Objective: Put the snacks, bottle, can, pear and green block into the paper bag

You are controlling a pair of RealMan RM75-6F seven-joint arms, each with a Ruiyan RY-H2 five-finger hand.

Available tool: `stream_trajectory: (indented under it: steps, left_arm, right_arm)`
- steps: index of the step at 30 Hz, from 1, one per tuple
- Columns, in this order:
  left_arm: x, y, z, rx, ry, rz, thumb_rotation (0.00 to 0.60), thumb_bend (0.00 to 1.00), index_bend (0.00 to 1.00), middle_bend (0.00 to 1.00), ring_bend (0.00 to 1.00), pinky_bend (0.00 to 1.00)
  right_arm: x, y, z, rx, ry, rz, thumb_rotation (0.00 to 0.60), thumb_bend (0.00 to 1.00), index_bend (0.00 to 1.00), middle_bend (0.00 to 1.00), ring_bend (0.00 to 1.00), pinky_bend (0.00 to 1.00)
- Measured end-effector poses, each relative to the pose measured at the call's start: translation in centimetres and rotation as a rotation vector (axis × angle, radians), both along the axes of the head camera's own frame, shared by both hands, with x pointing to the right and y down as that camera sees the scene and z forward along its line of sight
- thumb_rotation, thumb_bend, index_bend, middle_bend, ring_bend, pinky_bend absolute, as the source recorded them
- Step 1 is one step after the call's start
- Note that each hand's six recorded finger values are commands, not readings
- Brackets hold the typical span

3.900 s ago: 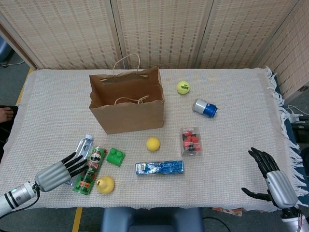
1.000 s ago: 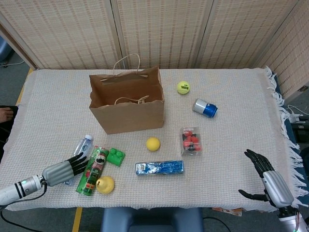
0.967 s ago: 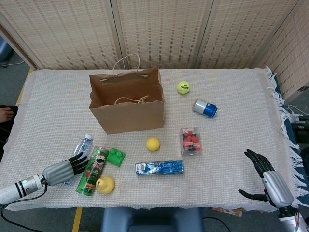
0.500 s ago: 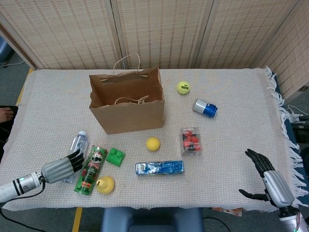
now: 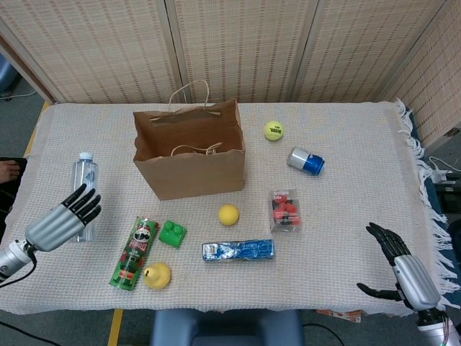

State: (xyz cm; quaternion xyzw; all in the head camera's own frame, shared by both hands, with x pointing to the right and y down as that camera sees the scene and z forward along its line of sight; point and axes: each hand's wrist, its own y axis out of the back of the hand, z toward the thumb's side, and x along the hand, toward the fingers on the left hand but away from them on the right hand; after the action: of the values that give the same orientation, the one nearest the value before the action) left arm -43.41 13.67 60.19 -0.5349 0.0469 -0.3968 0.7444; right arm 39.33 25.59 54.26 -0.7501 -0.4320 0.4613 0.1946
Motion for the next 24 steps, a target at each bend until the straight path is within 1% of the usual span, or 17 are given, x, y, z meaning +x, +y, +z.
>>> stream_trajectory:
  steps: [3,8,11,14,16,17,19,22,24]
  left_arm:
    - [1.1,-2.2,-2.3,0.081,0.136,-0.1,0.6,0.68,0.74,0.73,0.66,0.83]
    - [4.2,-5.4,-5.8,0.184,0.336,-0.181,0.6,0.68,0.73,0.71,0.65,0.81]
    - [6.4,-7.1,-7.6,0.227,0.445,-0.22,0.6,0.68,0.72,0.7,0.64,0.8]
    - [9.0,-8.6,-9.0,0.257,0.528,-0.235,0.6,0.68,0.72,0.7,0.64,0.8]
    - [10.8,-9.4,-9.5,0.267,0.544,-0.225,0.6,0.68,0.72,0.69,0.64,0.8]
    - [11.6,-9.8,-9.5,0.267,0.546,-0.218,0.6,0.68,0.72,0.69,0.64,0.8]
    - [13.4,-10.3,-9.4,0.244,0.56,-0.209,0.6,0.68,0.71,0.69,0.63,0.8]
    - [15.7,-10.5,-9.0,0.16,0.598,-0.209,0.6,0.68,0.7,0.68,0.62,0.8]
    - [17.1,-10.6,-8.7,0.076,0.638,-0.223,0.6,0.68,0.7,0.68,0.62,0.81]
  right_arm:
    - [-0.1,0.0,-0.1,0.003,0.0,-0.004,0.6,0.0,0.0,0.0,0.0,0.0]
    - [-0.1,0.1,0.0,0.002,0.001,-0.01,0.6,0.0,0.0,0.0,0.0,0.0]
    - [-0.1,0.1,0.0,0.001,0.001,-0.009,0.6,0.0,0.0,0.0,0.0,0.0]
    - [0.0,0.0,0.1,-0.002,0.001,-0.007,0.6,0.0,0.0,0.0,0.0,0.0]
    - [0.0,0.0,0.2,-0.006,0.002,-0.008,0.6,0.0,0.0,0.0,0.0,0.0]
    - [0.0,0.0,0.2,-0.008,0.001,-0.008,0.6,0.0,0.0,0.0,0.0,0.0]
    - [0.1,0.0,0.2,-0.011,0.0,-0.008,0.6,0.0,0.0,0.0,0.0,0.0]
    - [0.1,0.0,0.1,-0.015,-0.004,-0.006,0.6,0.0,0.0,0.0,0.0,0.0]
    - [0.2,0.0,0.2,-0.018,-0.006,-0.006,0.6,0.0,0.0,0.0,0.0,0.0]
